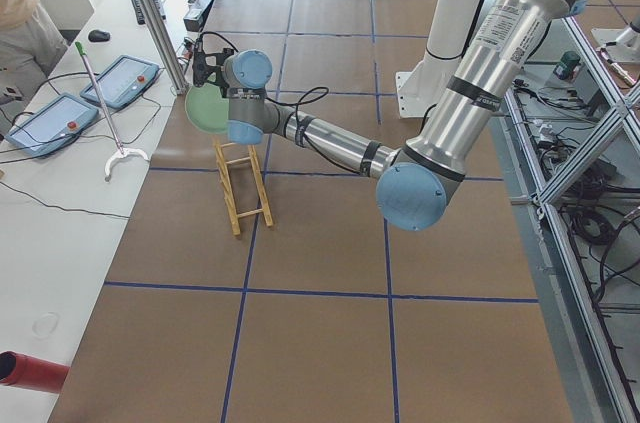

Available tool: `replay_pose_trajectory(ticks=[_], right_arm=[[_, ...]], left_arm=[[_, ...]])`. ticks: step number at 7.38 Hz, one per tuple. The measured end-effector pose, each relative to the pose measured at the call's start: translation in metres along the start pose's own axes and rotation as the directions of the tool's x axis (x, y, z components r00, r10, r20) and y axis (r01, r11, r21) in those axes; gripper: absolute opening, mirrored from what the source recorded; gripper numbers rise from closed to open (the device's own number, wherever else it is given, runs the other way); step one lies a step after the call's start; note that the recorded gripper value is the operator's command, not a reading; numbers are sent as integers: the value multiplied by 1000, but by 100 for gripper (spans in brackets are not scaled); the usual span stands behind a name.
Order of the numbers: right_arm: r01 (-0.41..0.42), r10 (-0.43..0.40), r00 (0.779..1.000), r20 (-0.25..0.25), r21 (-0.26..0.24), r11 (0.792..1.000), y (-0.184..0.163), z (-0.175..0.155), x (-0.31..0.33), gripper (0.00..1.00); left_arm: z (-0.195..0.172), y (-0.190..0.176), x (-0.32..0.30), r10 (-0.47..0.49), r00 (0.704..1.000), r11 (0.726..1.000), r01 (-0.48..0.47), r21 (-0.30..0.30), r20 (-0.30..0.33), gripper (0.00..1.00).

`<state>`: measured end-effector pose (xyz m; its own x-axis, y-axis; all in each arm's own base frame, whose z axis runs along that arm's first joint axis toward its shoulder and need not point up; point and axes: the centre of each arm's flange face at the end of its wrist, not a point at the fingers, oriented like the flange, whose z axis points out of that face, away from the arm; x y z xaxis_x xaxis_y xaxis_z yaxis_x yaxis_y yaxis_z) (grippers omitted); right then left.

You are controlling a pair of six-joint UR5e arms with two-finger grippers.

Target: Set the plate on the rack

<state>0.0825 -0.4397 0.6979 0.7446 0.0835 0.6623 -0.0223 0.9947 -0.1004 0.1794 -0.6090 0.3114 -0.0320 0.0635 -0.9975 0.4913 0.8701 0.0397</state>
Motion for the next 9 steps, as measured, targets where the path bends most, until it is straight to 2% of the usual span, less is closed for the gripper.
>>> replay_pose_trajectory(ticks=[3, 9], right_arm=[[-7, 7, 1000, 1, -1, 1000, 0, 0, 0, 100], [-54, 54, 999, 5, 0, 999, 0, 0, 1, 100]], left_arm=[[19, 16, -9, -14, 1000, 999, 14, -33, 13, 0], [31, 13, -37, -41, 997, 998, 43, -41, 60, 0]])
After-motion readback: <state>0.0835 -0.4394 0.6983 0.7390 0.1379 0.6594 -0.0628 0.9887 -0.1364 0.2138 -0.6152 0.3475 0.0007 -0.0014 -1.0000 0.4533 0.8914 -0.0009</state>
